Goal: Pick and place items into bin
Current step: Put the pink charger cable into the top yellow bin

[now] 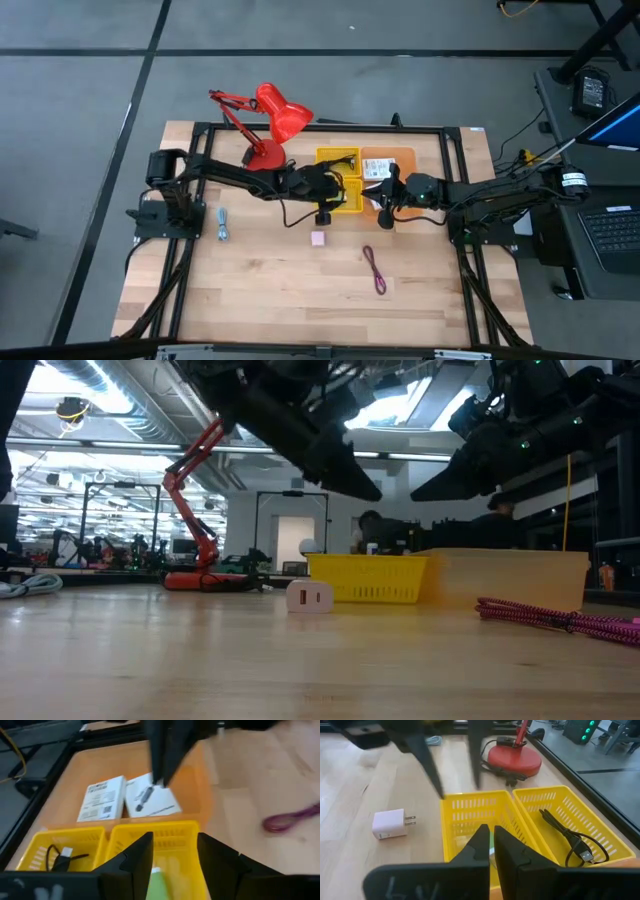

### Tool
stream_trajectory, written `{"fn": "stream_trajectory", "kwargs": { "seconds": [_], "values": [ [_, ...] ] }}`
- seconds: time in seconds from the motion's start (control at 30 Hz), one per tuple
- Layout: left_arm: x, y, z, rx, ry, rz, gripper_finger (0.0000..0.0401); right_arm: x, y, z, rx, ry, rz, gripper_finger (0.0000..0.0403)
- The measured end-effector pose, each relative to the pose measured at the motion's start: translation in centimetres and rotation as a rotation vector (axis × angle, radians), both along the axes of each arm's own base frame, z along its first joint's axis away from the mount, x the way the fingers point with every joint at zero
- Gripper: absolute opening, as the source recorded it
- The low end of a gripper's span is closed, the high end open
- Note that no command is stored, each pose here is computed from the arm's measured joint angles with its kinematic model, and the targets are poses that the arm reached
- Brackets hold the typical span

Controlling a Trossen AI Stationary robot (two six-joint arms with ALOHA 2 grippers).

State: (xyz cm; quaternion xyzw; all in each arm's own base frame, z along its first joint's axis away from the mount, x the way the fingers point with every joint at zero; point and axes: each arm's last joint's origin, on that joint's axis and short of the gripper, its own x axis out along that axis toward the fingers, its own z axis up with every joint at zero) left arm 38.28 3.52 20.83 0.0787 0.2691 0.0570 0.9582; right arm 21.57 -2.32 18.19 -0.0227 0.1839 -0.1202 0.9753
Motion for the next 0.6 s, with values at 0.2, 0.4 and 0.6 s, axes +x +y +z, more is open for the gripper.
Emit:
{"fn": "stream_trajectory", "kwargs": {
  "seconds": [0.2, 0.4, 0.6],
  "values": [
    [-1.0, -1.7, 1.0, 0.020, 0.043, -0.059, 0.0106, -0.1, 0.0, -0.1, 0.029, 0.008, -0.009, 0.0010],
    [-3.7, -2.2, 1.2, -0.028, 0.031, -0.036, 0.0062, 0.0, 1.0, -0.4, 0.068, 0.026, 0.057, 0.0010],
    [-7.3, -3.1, 1.8, -0.027, -0.147, -0.052, 0.0025, 0.0, 2.9, -0.4, 0.073, 0.028, 0.159, 0.0010]
  ]
}}
